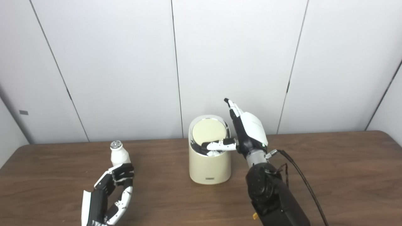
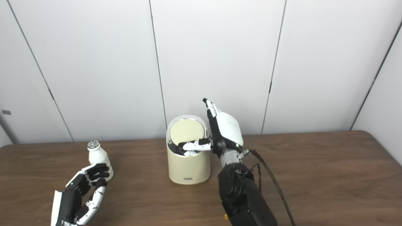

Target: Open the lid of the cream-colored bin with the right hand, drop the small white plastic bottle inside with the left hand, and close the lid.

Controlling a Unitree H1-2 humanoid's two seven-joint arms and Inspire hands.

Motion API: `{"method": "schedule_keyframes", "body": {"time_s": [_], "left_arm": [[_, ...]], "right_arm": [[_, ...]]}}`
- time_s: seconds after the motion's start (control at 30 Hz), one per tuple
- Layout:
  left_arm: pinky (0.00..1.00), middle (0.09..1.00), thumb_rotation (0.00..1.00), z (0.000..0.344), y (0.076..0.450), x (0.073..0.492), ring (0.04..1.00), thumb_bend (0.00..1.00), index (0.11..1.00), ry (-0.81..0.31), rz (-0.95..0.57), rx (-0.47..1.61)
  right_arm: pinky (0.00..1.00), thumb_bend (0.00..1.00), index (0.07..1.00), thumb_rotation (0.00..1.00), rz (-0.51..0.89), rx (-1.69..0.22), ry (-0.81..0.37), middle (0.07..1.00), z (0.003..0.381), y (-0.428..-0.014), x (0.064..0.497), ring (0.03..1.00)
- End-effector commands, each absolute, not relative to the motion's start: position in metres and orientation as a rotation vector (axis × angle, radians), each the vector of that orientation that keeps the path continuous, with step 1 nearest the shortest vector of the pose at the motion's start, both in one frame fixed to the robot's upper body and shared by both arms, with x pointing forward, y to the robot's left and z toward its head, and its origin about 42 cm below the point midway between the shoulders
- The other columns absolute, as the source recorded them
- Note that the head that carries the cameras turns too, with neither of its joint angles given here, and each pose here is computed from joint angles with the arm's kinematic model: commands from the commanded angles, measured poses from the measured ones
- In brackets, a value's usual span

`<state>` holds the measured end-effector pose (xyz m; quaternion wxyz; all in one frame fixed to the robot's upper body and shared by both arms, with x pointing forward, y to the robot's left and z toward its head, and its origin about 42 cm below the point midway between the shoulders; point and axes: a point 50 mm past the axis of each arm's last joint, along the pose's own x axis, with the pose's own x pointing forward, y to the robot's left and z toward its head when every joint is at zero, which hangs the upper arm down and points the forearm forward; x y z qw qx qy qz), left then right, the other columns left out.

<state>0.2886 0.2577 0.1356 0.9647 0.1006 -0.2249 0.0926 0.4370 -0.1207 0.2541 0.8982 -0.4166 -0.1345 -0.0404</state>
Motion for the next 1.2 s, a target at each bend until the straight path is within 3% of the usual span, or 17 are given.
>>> {"method": "schedule_keyframes", "body": {"time_s": [0.0, 0.27, 0.47, 0.6, 0.77, 0.9, 0.97, 1.03, 1.17], "left_arm": [[0.57, 0.692, 0.24, 0.1484, 0.2557, 0.2930, 0.660, 0.24, 0.694, -0.529, 0.182, 0.197], [0.57, 0.692, 0.26, 0.1488, 0.2558, 0.2939, 0.661, 0.25, 0.692, -0.533, 0.186, 0.205], [0.57, 0.692, 0.25, 0.1484, 0.2556, 0.2946, 0.662, 0.24, 0.692, -0.536, 0.185, 0.205], [0.57, 0.693, 0.26, 0.1488, 0.2554, 0.2941, 0.662, 0.24, 0.693, -0.534, 0.187, 0.208], [0.57, 0.693, 0.26, 0.1498, 0.2537, 0.2937, 0.661, 0.25, 0.694, -0.537, 0.181, 0.198], [0.56, 0.691, 0.22, 0.1506, 0.2536, 0.2936, 0.658, 0.24, 0.695, -0.536, 0.183, 0.198], [0.56, 0.692, 0.24, 0.1509, 0.2536, 0.2938, 0.659, 0.24, 0.695, -0.535, 0.183, 0.200], [0.57, 0.692, 0.24, 0.1509, 0.2537, 0.2942, 0.661, 0.24, 0.694, -0.535, 0.183, 0.200], [0.57, 0.693, 0.24, 0.1508, 0.2537, 0.2949, 0.664, 0.24, 0.694, -0.537, 0.185, 0.199]], "right_arm": [[0.89, 0.89, 0.972, 0.39, -0.119, -0.878, -0.348, 0.959, 0.2758, -0.1184, 0.4456, 0.946], [0.88, 0.82, 0.976, 0.35, -0.143, -0.891, -0.349, 0.967, 0.2724, -0.1246, 0.4521, 0.946], [0.87, 0.68, 0.964, 0.28, -0.149, -0.915, -0.354, 0.960, 0.2747, -0.1275, 0.4529, 0.939], [0.86, 0.65, 0.953, 0.26, -0.150, -0.923, -0.362, 0.949, 0.2763, -0.1273, 0.4529, 0.928], [0.84, 0.68, 0.942, 0.19, -0.158, -0.924, -0.362, 0.939, 0.2770, -0.1273, 0.4520, 0.915], [0.81, 0.83, 0.937, 0.16, -0.173, -0.933, -0.369, 0.929, 0.2789, -0.1238, 0.4476, 0.900], [0.79, 0.89, 0.934, 0.07, -0.176, -0.937, -0.377, 0.928, 0.2796, -0.1221, 0.4459, 0.894], [0.78, 0.91, 0.934, 0.02, -0.176, -0.947, -0.378, 0.927, 0.2801, -0.1207, 0.4447, 0.892], [0.76, 0.92, 0.931, 0.00, -0.175, -0.960, -0.376, 0.922, 0.2807, -0.1194, 0.4438, 0.883]]}}
